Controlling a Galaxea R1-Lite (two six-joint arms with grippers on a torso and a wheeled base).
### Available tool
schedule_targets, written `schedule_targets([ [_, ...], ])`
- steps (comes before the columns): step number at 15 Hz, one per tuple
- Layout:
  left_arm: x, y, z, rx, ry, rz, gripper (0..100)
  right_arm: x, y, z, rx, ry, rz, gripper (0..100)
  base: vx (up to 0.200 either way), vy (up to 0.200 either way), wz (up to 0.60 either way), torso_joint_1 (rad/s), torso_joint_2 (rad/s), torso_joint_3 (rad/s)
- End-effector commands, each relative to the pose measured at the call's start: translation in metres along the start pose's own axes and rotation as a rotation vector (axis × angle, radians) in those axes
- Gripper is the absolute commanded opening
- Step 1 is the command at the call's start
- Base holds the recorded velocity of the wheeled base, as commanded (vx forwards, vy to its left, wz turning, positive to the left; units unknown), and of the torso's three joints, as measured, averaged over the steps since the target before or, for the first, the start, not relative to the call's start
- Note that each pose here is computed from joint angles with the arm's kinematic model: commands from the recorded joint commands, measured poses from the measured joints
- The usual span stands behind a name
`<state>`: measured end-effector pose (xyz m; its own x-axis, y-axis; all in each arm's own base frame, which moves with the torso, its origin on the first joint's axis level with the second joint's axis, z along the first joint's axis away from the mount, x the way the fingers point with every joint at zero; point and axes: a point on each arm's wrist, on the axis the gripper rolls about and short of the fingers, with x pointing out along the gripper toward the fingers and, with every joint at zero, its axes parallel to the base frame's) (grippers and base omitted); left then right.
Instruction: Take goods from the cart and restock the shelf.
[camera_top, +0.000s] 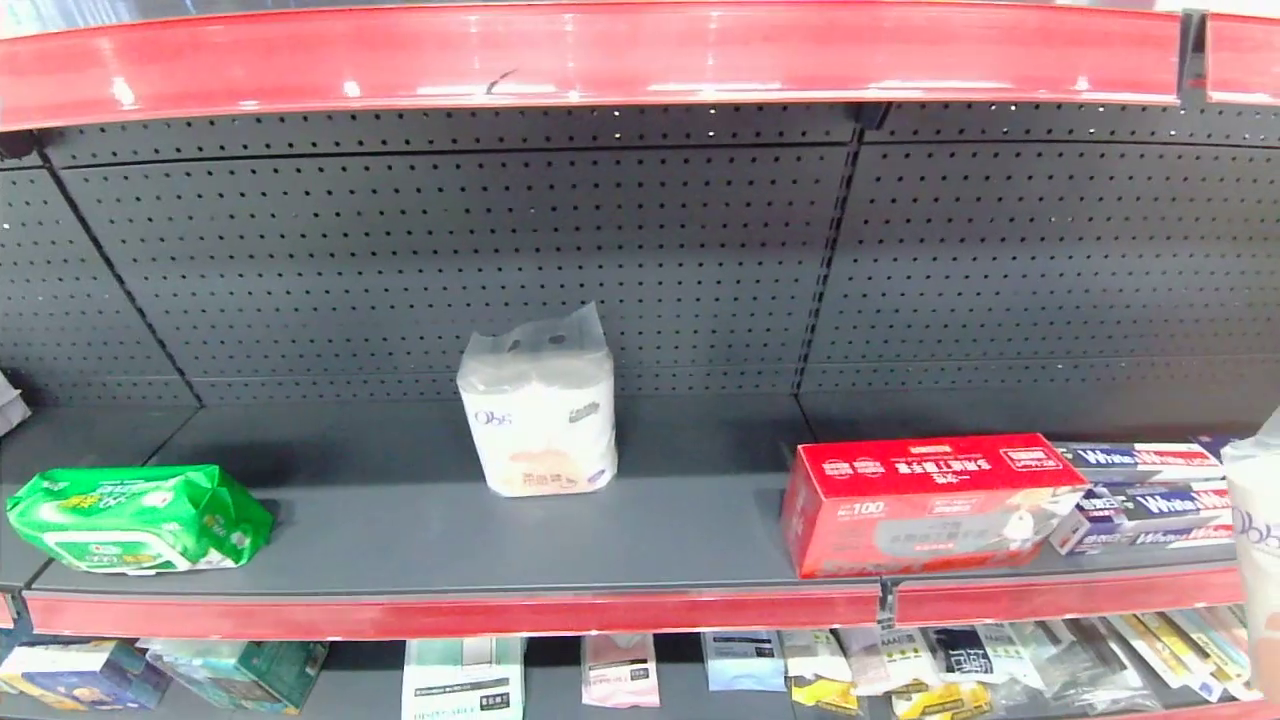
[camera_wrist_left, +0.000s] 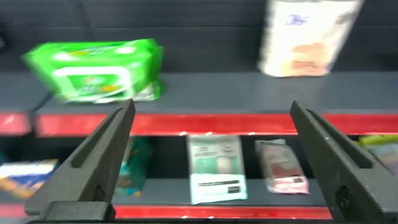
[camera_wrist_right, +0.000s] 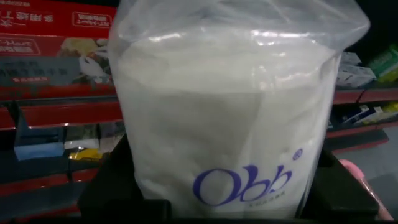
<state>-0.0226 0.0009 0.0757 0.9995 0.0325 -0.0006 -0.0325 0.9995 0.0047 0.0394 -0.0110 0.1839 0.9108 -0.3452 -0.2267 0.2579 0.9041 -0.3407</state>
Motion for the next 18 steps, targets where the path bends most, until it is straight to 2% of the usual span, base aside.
schedule_targets([
  [1, 0.000, 0.000, 0.000, 0.001, -0.001, 0.000, 100, -0.006, -0.001, -0.002, 0.007, -0.026, -0.016, 0, 0.000, 0.000, 0.00, 0.000, 0.00, 0.000],
  [5, 0.000, 0.000, 0.000, 0.001, -0.001, 0.000, 100, -0.012, -0.002, -0.003, 0.010, -0.053, -0.029, 0, 0.000, 0.000, 0.00, 0.000, 0.00, 0.000],
  [10, 0.000, 0.000, 0.000, 0.003, 0.002, -0.002, 100, -0.009, 0.003, -0.018, 0.023, -0.005, -0.057, 0, 0.000, 0.000, 0.00, 0.000, 0.00, 0.000],
  [13, 0.001, -0.001, 0.001, 0.006, 0.008, -0.036, 100, -0.009, 0.001, -0.013, 0.051, -0.058, -0.077, 0, 0.000, 0.000, 0.00, 0.000, 0.00, 0.000],
  [14, 0.002, -0.001, 0.002, 0.019, 0.028, -0.045, 100, -0.010, -0.001, -0.010, 0.056, -0.072, -0.086, 0, 0.000, 0.000, 0.00, 0.000, 0.00, 0.000],
  [15, 0.001, -0.001, 0.010, 0.017, 0.016, -0.050, 100, -0.011, -0.001, -0.009, 0.058, -0.075, -0.098, 0, 0.000, 0.000, 0.00, 0.000, 0.00, 0.000],
  [16, 0.007, -0.001, 0.063, -0.013, 0.041, -0.057, 100, -0.011, -0.002, -0.012, 0.057, -0.055, -0.136, 0, 0.000, 0.000, 0.00, 0.000, 0.00, 0.000],
  [17, 0.027, -0.002, 0.104, -0.150, 0.094, -0.052, 100, -0.011, -0.001, -0.014, 0.060, -0.041, -0.149, 0, 0.000, 0.000, 0.00, 0.000, 0.00, 0.000],
  [18, 0.044, -0.002, 0.119, -0.171, 0.132, -0.042, 100, -0.012, -0.001, -0.015, 0.062, -0.040, -0.157, 0, 0.000, 0.000, 0.00, 0.000, 0.00, 0.000],
])
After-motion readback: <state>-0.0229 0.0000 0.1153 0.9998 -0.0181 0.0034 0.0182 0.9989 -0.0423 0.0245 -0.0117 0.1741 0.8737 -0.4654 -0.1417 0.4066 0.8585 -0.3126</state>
